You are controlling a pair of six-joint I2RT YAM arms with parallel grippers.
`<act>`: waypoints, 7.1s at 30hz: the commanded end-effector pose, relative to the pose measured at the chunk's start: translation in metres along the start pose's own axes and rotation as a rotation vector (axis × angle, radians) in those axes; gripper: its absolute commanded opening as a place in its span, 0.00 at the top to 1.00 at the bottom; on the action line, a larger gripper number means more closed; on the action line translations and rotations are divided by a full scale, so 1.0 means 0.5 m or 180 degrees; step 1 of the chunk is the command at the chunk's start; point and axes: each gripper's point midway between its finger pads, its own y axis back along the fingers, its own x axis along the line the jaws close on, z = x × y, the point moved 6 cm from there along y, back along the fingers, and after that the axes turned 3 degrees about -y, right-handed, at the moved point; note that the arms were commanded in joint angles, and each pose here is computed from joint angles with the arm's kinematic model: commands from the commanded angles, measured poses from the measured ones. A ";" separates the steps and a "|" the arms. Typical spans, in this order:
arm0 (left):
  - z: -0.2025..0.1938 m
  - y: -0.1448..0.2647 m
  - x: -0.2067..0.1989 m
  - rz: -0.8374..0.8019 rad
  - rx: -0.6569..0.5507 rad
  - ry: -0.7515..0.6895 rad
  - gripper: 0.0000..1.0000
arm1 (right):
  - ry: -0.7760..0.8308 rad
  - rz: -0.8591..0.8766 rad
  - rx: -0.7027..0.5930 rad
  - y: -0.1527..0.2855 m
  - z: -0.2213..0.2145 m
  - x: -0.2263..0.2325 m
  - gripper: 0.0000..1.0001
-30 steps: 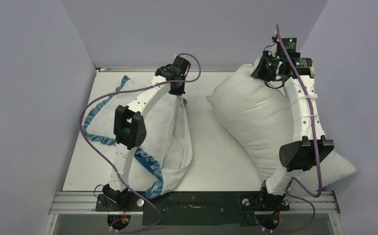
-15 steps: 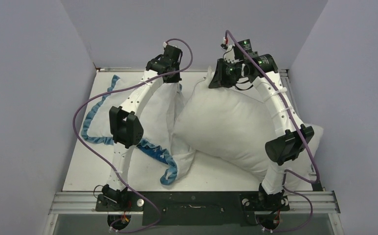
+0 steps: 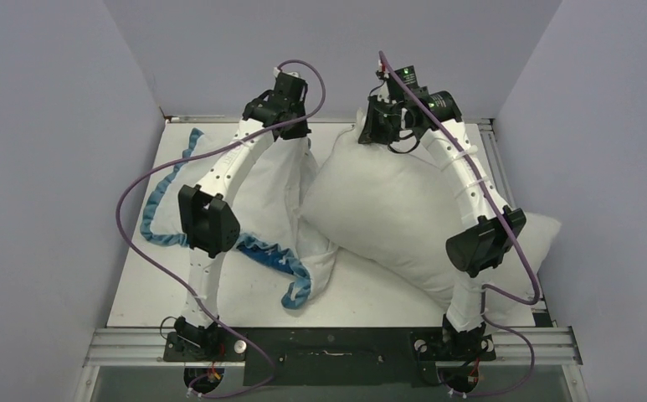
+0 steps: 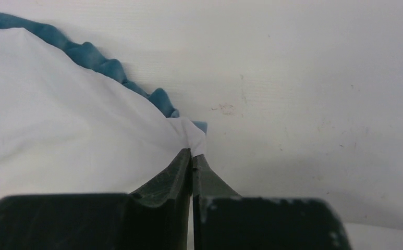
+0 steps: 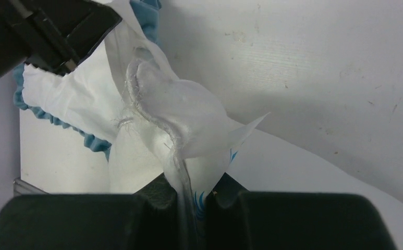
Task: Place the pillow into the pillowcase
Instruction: Stuff the pillow into the pillowcase.
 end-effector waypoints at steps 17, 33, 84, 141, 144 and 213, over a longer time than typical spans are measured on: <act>0.087 0.200 -0.060 -0.1017 -0.0529 0.0627 1.00 | 0.0302 0.0386 -0.1485 0.023 0.158 0.085 0.95; 0.181 0.232 -0.043 -0.1380 -0.0770 0.1162 1.00 | 0.0151 0.1156 -0.0783 0.059 0.085 0.149 0.95; 0.232 0.420 -0.117 -0.2490 -0.1179 0.0842 1.00 | 0.0329 0.2229 0.1170 -0.131 -0.139 0.226 0.95; 0.054 0.125 0.000 -0.1914 0.0112 -0.0267 0.60 | 0.0203 0.0884 0.0425 -0.219 -0.055 0.077 0.95; 0.053 0.121 0.006 -0.1797 0.0053 -0.0371 0.41 | 0.0203 0.0884 0.0442 -0.218 -0.058 0.075 0.95; 0.071 0.332 0.017 -0.1061 -0.0392 -0.0093 0.47 | 0.0645 0.1907 0.0876 -0.167 -0.195 0.192 0.95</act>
